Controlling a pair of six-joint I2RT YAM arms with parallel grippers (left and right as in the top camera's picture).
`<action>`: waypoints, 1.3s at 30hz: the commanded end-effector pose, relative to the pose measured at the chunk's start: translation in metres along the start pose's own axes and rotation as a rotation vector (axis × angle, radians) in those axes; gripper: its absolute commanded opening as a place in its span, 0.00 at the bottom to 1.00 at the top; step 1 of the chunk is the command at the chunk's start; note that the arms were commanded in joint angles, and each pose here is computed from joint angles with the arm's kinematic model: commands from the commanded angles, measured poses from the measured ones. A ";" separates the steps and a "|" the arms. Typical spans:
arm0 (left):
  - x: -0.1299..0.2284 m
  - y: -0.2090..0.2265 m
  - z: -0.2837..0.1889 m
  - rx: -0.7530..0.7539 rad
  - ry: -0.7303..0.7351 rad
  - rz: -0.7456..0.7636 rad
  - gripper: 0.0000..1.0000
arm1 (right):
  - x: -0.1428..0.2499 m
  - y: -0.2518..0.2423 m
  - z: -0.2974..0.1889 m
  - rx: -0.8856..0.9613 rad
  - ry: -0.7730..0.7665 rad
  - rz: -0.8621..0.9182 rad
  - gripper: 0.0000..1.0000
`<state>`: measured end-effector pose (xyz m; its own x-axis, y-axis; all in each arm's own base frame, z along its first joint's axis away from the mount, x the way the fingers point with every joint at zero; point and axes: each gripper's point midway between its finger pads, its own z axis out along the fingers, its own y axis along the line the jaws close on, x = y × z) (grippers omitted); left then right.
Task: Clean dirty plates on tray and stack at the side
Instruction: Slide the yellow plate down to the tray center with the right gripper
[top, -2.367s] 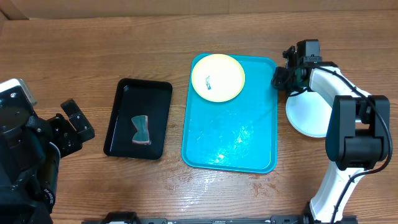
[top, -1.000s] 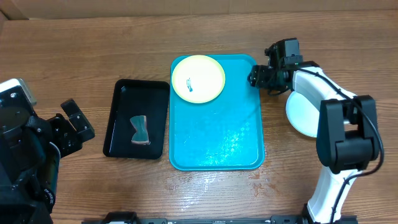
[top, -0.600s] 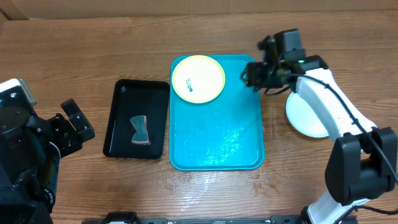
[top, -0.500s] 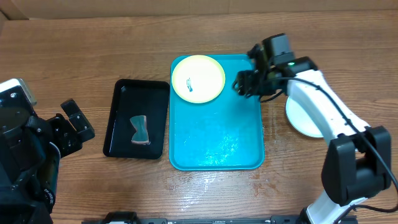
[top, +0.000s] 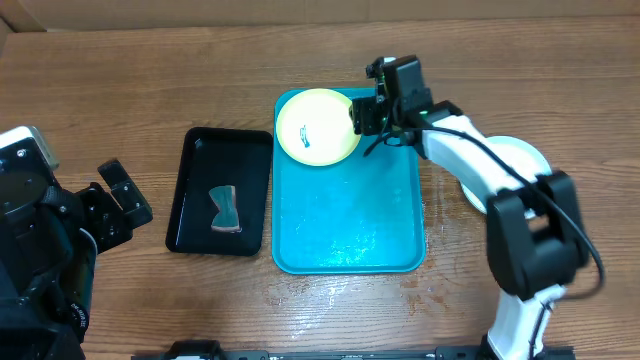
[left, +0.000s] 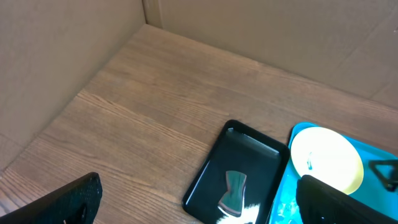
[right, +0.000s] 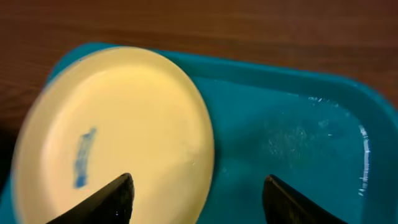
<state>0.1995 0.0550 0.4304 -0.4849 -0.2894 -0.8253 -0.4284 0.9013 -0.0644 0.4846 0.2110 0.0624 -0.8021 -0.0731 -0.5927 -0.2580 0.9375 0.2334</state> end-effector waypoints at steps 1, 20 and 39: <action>-0.002 0.001 -0.002 -0.003 -0.010 -0.018 1.00 | 0.019 -0.013 0.028 0.039 0.041 0.005 0.63; -0.001 -0.001 -0.002 0.009 -0.005 -0.017 1.00 | 0.025 -0.004 -0.079 0.081 0.157 0.139 0.04; 0.058 -0.061 0.033 0.266 0.339 0.024 0.91 | 0.120 -0.011 -0.093 0.099 0.380 0.297 0.38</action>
<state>0.2057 0.0017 0.4028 -0.6346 -0.3058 -0.7097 -0.2138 0.9520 -0.2190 0.3288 0.1543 0.0206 -0.9855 0.1498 -0.0797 0.1309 0.9700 0.2051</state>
